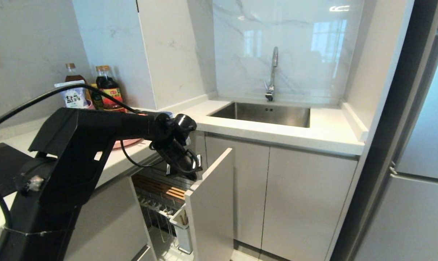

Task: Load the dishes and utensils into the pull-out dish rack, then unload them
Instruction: Open the cupboard

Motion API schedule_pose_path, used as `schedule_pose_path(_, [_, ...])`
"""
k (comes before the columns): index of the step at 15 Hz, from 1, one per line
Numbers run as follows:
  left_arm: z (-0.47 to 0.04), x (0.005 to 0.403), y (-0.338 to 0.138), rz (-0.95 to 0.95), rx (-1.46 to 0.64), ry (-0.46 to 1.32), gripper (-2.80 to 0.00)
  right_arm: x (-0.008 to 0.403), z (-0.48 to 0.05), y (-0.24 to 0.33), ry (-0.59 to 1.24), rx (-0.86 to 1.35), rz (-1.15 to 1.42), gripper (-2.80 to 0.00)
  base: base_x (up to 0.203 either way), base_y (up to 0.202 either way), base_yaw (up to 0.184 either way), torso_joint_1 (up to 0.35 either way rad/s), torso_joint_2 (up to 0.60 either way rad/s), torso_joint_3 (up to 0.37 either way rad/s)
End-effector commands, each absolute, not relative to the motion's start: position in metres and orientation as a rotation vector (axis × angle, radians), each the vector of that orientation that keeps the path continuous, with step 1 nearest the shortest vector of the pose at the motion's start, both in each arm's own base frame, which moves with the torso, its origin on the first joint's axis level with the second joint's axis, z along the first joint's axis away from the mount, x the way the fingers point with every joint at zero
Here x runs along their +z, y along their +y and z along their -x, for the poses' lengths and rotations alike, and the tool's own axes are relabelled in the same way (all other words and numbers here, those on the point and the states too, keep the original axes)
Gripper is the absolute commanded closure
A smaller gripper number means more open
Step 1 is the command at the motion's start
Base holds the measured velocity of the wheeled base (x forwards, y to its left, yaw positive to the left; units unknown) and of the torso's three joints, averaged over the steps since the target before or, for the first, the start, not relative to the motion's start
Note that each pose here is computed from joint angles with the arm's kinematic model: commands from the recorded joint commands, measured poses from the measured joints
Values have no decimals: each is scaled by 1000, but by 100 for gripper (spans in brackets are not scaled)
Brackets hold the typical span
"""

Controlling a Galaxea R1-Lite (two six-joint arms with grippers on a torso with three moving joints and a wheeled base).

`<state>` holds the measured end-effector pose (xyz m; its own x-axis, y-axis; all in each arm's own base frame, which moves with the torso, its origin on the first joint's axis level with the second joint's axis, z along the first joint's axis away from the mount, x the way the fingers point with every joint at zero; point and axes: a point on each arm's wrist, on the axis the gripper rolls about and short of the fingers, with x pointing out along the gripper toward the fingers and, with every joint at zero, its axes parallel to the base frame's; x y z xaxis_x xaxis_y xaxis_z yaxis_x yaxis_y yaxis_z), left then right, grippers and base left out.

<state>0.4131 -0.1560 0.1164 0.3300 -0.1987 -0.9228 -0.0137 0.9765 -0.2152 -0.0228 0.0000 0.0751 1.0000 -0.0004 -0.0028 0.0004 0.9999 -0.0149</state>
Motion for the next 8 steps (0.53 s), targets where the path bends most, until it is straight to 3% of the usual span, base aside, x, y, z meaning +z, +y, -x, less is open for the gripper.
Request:
schedule_pose_path(1, [-407, 125, -162, 218, -154, 1237, 0, 75, 23, 0, 3, -1, 15, 0, 0, 0, 0, 0, 0, 0])
schedule_pose_path(8, [-386, 124, -192, 269, -274, 1353, 0, 75, 23, 0, 3, -1, 15, 0, 0, 0, 0, 0, 0, 0])
